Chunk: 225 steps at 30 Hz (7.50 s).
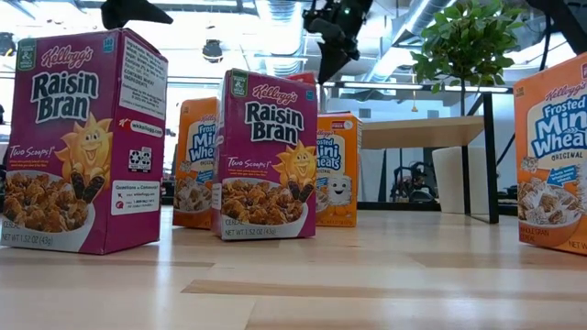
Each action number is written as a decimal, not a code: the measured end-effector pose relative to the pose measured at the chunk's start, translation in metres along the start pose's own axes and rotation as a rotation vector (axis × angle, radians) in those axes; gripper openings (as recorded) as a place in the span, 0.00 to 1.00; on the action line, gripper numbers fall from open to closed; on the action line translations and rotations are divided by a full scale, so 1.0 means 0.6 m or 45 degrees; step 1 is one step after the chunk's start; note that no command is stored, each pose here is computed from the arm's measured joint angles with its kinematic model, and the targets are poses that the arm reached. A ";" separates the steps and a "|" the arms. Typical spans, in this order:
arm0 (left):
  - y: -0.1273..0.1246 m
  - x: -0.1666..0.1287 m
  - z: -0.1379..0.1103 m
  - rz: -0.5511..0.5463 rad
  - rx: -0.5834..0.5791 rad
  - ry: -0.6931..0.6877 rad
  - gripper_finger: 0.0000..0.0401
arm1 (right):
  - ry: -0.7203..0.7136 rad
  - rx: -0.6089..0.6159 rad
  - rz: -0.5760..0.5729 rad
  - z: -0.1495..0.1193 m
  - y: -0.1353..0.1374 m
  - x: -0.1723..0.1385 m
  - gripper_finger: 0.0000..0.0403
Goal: Stack cereal on shelf
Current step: Put the right red cereal box on the shelf aligned with the other red cereal box, then put the red cereal box on the shelf aligned with the other red cereal boxes
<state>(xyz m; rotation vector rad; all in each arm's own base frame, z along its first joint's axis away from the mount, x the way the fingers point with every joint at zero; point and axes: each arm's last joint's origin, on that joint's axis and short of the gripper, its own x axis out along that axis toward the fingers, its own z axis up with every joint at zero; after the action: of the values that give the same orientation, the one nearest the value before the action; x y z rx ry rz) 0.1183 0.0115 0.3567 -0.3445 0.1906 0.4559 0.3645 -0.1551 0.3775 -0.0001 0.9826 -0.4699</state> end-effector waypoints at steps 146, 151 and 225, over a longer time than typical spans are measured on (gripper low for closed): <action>-0.112 0.019 -0.097 -0.171 0.476 0.489 0.42 | -0.492 -0.021 0.287 -0.025 0.271 -0.236 0.46; -0.107 -0.008 -0.045 -0.238 0.425 0.269 0.42 | -0.624 -0.081 0.375 0.001 0.271 -0.227 0.44; -0.116 -0.040 0.045 -0.380 0.226 -0.267 0.42 | -0.919 -0.542 0.444 0.047 0.296 -0.189 0.06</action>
<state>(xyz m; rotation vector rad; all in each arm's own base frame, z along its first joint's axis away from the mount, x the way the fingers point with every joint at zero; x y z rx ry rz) 0.1321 -0.0465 0.4076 -0.1457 -0.0256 0.1762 0.4023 0.0424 0.4470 -0.3541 0.3395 0.0795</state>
